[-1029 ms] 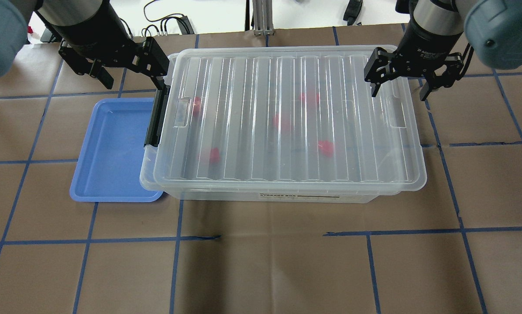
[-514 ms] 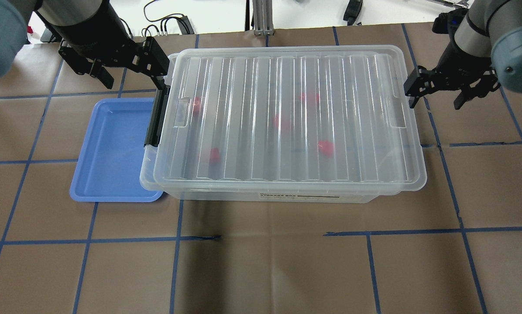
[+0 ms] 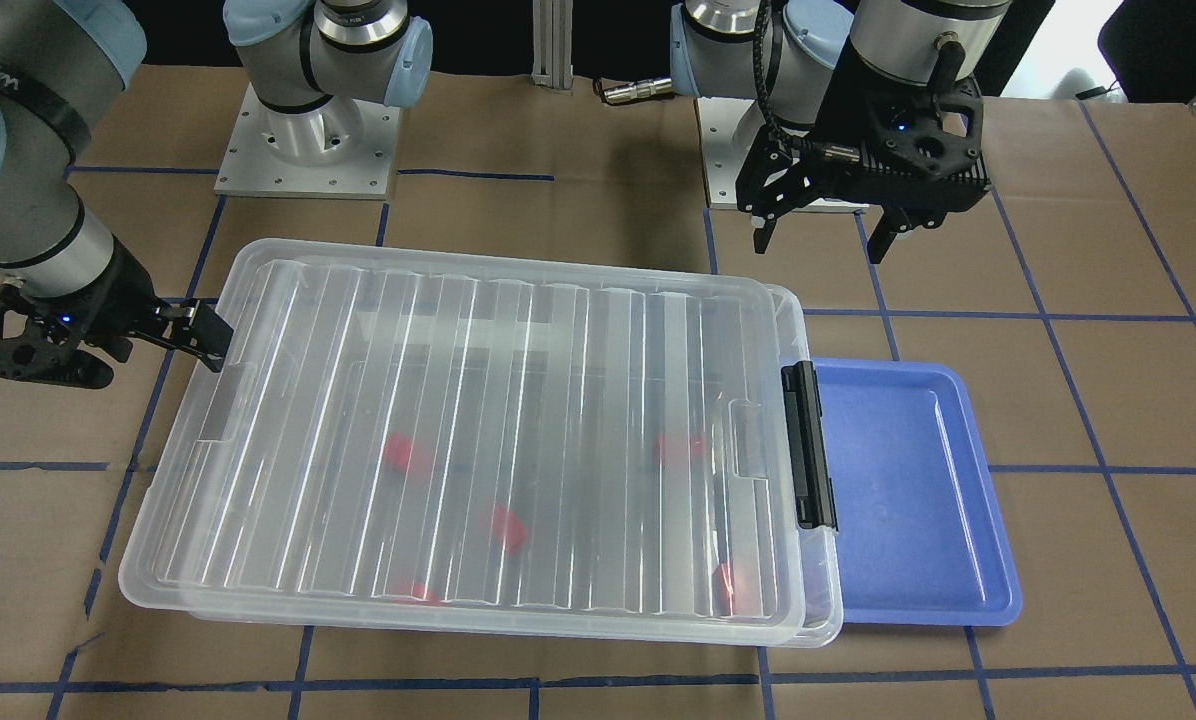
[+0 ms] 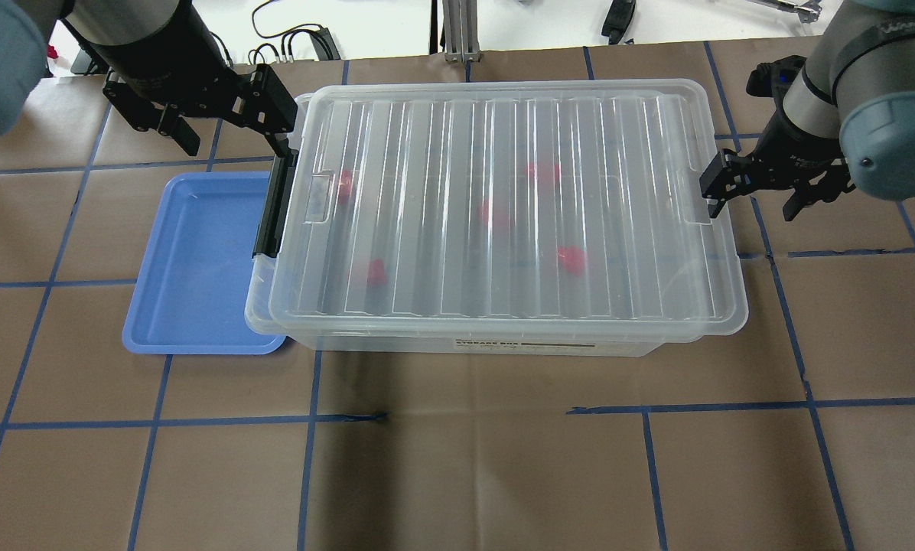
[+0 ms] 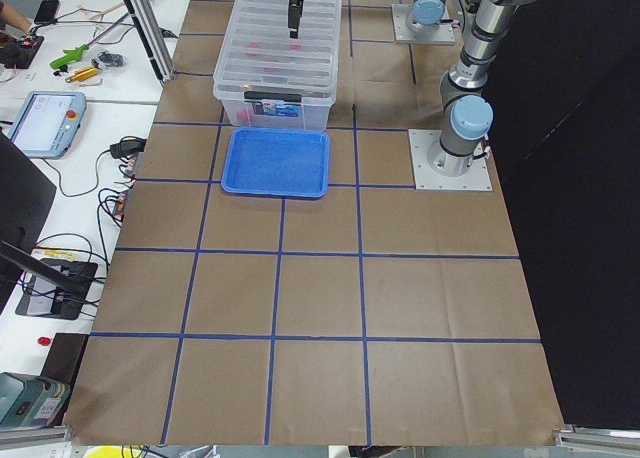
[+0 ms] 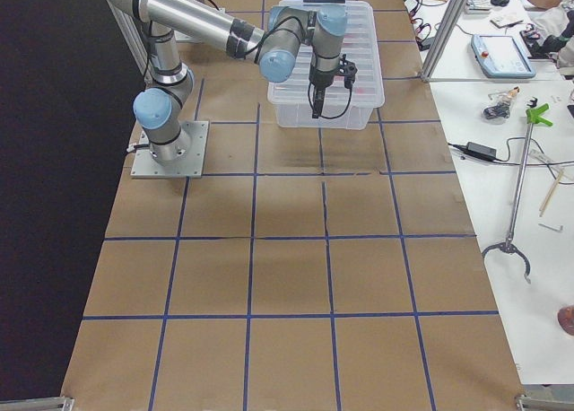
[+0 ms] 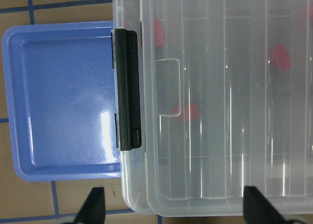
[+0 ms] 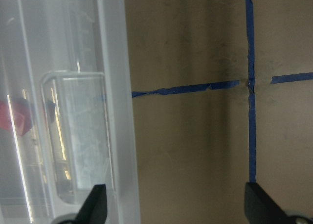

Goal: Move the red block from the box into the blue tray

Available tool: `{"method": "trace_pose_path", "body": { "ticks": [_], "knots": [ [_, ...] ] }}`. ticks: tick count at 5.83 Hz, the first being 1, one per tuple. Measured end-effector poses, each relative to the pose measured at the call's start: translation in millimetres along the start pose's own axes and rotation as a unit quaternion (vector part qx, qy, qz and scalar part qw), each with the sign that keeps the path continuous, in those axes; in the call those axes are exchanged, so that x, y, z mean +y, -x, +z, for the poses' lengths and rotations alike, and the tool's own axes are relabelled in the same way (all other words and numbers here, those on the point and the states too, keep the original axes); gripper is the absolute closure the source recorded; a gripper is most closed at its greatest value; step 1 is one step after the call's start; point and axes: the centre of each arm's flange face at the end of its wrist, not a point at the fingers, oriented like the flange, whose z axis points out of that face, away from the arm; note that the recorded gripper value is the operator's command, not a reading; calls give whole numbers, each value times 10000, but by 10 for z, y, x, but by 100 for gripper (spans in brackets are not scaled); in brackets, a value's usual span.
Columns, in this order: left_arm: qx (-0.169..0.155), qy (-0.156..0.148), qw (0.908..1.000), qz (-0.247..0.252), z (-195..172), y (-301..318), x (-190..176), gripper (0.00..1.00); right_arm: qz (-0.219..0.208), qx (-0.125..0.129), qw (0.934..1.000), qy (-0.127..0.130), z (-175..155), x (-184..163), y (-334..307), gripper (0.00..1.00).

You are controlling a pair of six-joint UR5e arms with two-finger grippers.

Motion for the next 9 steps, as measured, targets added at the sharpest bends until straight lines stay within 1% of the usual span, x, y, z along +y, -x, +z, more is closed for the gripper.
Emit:
{"method": "trace_pose_path", "body": {
  "ticks": [1, 2, 3, 4, 7, 8, 9],
  "knots": [
    [3, 0, 10000, 1, 0, -2, 0, 2, -51, 29, 10000, -40, 54, -6, -17, 0],
    [7, -3, 10000, 3, -1, -4, 0, 2, -196, 109, 9997, -123, 52, -29, -58, 0],
    [7, -10, 10000, 1, -5, -3, -3, 2, -346, 260, 9989, -190, 33, -52, -166, 0],
    [5, -16, 10000, -2, -9, 1, -6, 2, -411, 393, 9982, -213, 19, -72, -374, 0],
    [-1, 0, 10000, 66, 5, 5, -9, 2, -560, 480, 9972, -146, 14, -55, -1237, 0],
    [-1, 50, 9990, 435, 46, 10, -21, 2, -560, 521, 9970, -140, 2, -29, -1450, 0],
    [11, 153, 9919, 1264, 137, 14, -49, 2, -536, 559, 9969, -169, -37, -3, -1572, 0]
  ]
}}
